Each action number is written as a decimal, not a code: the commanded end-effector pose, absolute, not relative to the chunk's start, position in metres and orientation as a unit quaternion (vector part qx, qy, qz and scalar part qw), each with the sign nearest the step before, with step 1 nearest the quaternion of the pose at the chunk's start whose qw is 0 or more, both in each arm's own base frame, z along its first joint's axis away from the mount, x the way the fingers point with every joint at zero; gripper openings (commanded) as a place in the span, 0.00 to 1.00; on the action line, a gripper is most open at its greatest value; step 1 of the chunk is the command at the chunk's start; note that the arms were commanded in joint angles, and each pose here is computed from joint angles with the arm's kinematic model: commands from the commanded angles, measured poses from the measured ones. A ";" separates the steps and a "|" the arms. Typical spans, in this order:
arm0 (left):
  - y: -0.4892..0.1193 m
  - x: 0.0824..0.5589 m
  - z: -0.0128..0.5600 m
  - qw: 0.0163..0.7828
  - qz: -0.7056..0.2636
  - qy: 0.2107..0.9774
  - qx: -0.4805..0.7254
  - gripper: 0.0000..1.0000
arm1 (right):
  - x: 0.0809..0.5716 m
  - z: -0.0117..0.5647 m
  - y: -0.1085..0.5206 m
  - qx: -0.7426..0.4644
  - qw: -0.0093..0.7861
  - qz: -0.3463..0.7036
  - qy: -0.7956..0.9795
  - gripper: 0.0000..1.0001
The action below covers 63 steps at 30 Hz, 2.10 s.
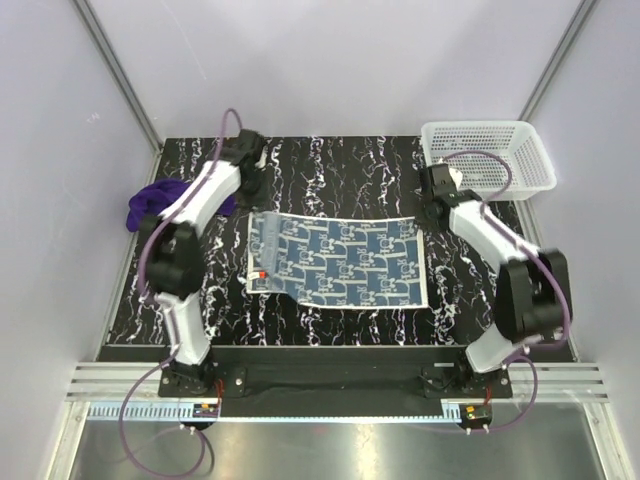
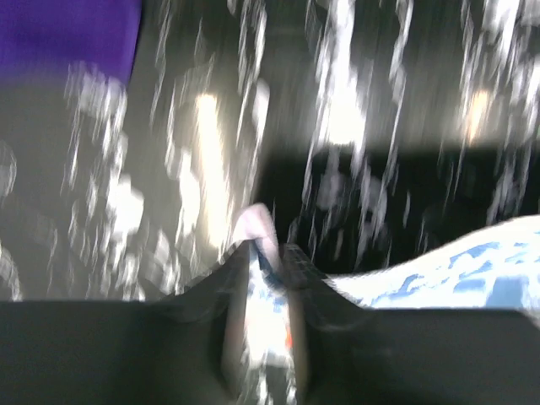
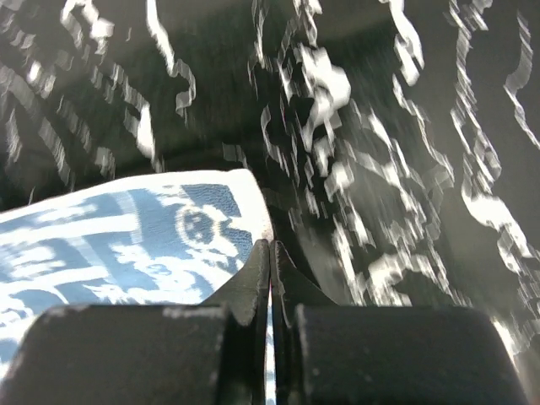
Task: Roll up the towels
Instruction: Flatten the towel, then roll the towel
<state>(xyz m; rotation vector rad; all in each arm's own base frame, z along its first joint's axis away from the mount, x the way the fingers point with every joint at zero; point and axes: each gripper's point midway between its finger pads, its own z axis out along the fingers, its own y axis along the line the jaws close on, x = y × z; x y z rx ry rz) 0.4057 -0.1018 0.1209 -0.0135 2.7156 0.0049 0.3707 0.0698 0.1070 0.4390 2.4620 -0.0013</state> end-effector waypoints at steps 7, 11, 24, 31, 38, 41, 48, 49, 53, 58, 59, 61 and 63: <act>-0.090 0.505 0.105 0.225 0.029 0.974 -0.030 0.91 | 0.487 0.109 0.070 0.171 0.358 -0.032 0.917 0.80; -0.079 0.479 0.133 0.266 0.030 0.962 -0.048 0.99 | 0.485 0.142 0.069 0.173 0.386 -0.023 0.906 0.89; -0.104 0.331 0.138 0.334 -0.173 0.911 -0.171 0.97 | 0.334 0.149 0.057 0.227 0.382 0.054 0.894 1.00; -0.090 0.283 0.142 0.414 -0.190 0.867 -0.203 0.99 | 0.281 0.158 0.066 0.262 0.396 0.137 0.869 1.00; -0.090 0.276 0.146 0.441 -0.229 0.842 -0.212 0.99 | 0.260 0.166 0.068 0.291 0.430 0.192 0.833 1.00; -0.088 0.265 0.126 0.401 -0.219 0.854 -0.250 0.94 | 0.254 0.149 0.067 0.288 0.396 0.169 0.855 1.00; -0.086 0.245 0.090 0.340 -0.204 0.872 -0.286 0.78 | 0.255 0.127 0.068 0.278 0.358 0.147 0.879 1.00; -0.086 0.243 0.086 0.333 -0.203 0.874 -0.290 0.78 | 0.258 0.129 0.069 0.275 0.365 0.152 0.876 1.00; -0.090 0.237 0.067 0.297 -0.201 0.883 -0.301 0.77 | 0.265 0.131 0.072 0.265 0.369 0.155 0.877 1.00; -0.103 0.234 0.041 0.250 -0.216 0.894 -0.303 0.70 | 0.272 0.123 0.072 0.256 0.355 0.141 0.888 1.00; -0.104 0.234 0.038 0.246 -0.216 0.895 -0.305 0.69 | 0.272 0.121 0.072 0.257 0.353 0.136 0.889 1.00; -0.106 0.233 0.034 0.238 -0.220 0.896 -0.303 0.66 | 0.273 0.118 0.072 0.255 0.348 0.132 0.893 1.00; -0.106 0.232 0.031 0.234 -0.218 0.898 -0.301 0.64 | 0.274 0.115 0.071 0.255 0.345 0.128 0.894 1.00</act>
